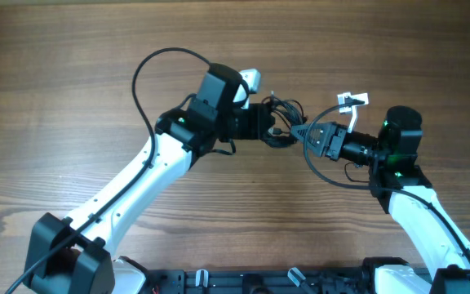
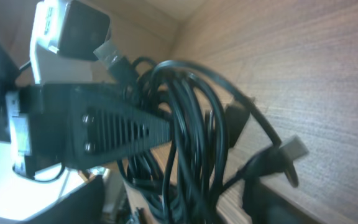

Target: Untangle cables

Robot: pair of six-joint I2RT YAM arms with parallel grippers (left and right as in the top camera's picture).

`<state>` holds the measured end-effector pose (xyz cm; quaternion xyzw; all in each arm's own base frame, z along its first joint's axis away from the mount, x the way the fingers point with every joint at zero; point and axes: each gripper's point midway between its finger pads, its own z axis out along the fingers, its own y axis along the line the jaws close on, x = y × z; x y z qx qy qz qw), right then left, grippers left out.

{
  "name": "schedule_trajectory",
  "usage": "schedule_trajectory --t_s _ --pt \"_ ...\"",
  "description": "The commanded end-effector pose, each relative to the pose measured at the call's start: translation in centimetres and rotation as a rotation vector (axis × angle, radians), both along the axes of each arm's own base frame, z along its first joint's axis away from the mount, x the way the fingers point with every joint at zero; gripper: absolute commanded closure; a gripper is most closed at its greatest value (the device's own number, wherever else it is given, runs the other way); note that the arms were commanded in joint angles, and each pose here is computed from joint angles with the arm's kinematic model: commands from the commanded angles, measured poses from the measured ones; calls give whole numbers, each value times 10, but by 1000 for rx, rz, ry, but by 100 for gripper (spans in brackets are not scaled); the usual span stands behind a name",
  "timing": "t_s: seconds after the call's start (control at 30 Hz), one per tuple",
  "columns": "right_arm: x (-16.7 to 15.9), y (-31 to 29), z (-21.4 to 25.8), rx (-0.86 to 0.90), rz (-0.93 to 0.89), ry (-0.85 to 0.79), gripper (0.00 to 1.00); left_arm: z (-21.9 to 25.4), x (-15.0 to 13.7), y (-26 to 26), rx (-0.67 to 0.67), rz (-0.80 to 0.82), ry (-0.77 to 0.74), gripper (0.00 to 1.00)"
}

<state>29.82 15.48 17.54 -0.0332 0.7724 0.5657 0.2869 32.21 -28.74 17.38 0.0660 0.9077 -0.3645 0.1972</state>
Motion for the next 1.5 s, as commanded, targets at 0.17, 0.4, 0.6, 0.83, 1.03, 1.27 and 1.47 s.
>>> schedule_trajectory --t_s 0.17,0.4,0.6,0.83,1.03,1.27,1.47 --pt "-3 10 -1 -27 37 -48 41 9 30 40 -120 353 218 96" --pt "-4 27 17 -90 107 -330 41 4 13 25 -30 175 108 96" --pt "5 22 7 -139 46 -307 42 6 6 14 -29 131 86 96" --pt "-11 40 -5 -130 124 -245 50 13 11 10 -52 128 54 96" --pt "-5 46 -29 -164 90 -149 96 13 10 9 -59 122 62 96" --pt "5 -56 -137 -529 -512 440 96 20 22 27 -114 142 85 96" --pt "9 -59 -129 -500 -439 377 48 20 25 30 -118 154 87 96"
